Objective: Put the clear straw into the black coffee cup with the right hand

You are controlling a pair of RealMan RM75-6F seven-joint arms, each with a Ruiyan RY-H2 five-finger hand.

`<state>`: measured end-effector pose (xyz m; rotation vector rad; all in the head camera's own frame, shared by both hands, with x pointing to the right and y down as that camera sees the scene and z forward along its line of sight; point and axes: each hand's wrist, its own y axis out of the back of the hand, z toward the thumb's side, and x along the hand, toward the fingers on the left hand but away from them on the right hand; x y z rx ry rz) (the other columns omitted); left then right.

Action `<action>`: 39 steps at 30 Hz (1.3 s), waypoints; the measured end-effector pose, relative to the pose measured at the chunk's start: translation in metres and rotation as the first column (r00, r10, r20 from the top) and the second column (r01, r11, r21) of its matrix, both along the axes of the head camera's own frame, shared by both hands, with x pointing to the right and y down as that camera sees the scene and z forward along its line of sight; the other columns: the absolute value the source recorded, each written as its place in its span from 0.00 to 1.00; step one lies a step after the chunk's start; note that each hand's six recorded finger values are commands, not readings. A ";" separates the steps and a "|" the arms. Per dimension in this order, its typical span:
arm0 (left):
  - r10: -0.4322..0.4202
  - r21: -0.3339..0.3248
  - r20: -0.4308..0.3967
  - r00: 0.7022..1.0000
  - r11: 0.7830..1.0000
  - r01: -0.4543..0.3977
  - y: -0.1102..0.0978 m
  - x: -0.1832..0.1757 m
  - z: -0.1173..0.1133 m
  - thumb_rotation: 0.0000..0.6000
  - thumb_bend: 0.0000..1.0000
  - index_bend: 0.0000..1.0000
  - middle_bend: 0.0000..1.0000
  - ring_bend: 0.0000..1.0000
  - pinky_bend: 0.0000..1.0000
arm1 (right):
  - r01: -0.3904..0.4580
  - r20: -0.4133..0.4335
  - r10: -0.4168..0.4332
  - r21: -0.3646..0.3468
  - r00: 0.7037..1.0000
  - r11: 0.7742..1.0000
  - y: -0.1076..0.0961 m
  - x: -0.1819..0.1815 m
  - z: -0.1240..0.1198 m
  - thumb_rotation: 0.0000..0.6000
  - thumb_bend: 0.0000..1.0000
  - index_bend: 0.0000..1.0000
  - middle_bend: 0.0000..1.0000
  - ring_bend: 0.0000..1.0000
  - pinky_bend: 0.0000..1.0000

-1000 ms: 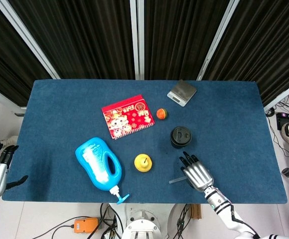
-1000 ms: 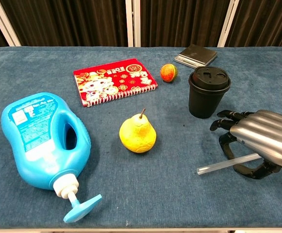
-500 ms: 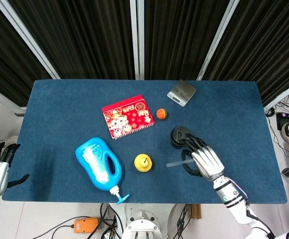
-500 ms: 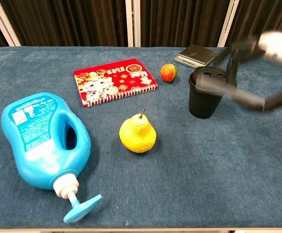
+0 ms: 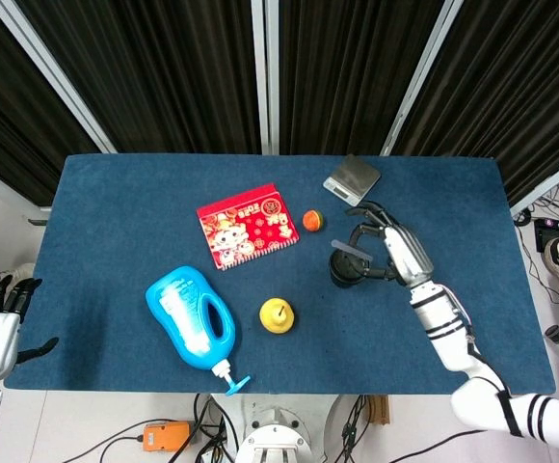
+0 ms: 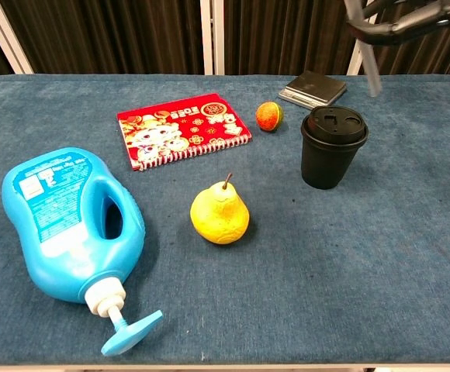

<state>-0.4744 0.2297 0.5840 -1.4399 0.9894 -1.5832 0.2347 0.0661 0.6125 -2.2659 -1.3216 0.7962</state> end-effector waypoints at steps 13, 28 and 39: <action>-0.002 -0.003 0.001 1.000 1.000 0.002 -0.001 0.000 0.001 1.00 0.05 0.13 0.14 0.03 0.00 | -0.046 0.143 0.052 -0.045 0.988 0.998 0.000 -0.003 0.030 1.00 0.59 0.73 0.30 0.16 0.24; -0.004 -0.005 0.004 1.000 1.000 0.004 0.000 0.000 0.002 1.00 0.05 0.13 0.14 0.03 0.00 | -0.042 0.123 0.053 -0.084 0.991 0.996 0.004 -0.001 0.043 1.00 0.59 0.73 0.30 0.16 0.23; -0.009 -0.013 0.003 1.000 1.000 0.009 0.000 -0.001 0.004 1.00 0.05 0.13 0.14 0.03 0.00 | -0.063 0.145 0.081 -0.123 0.986 0.990 0.007 0.004 0.056 1.00 0.59 0.72 0.30 0.16 0.22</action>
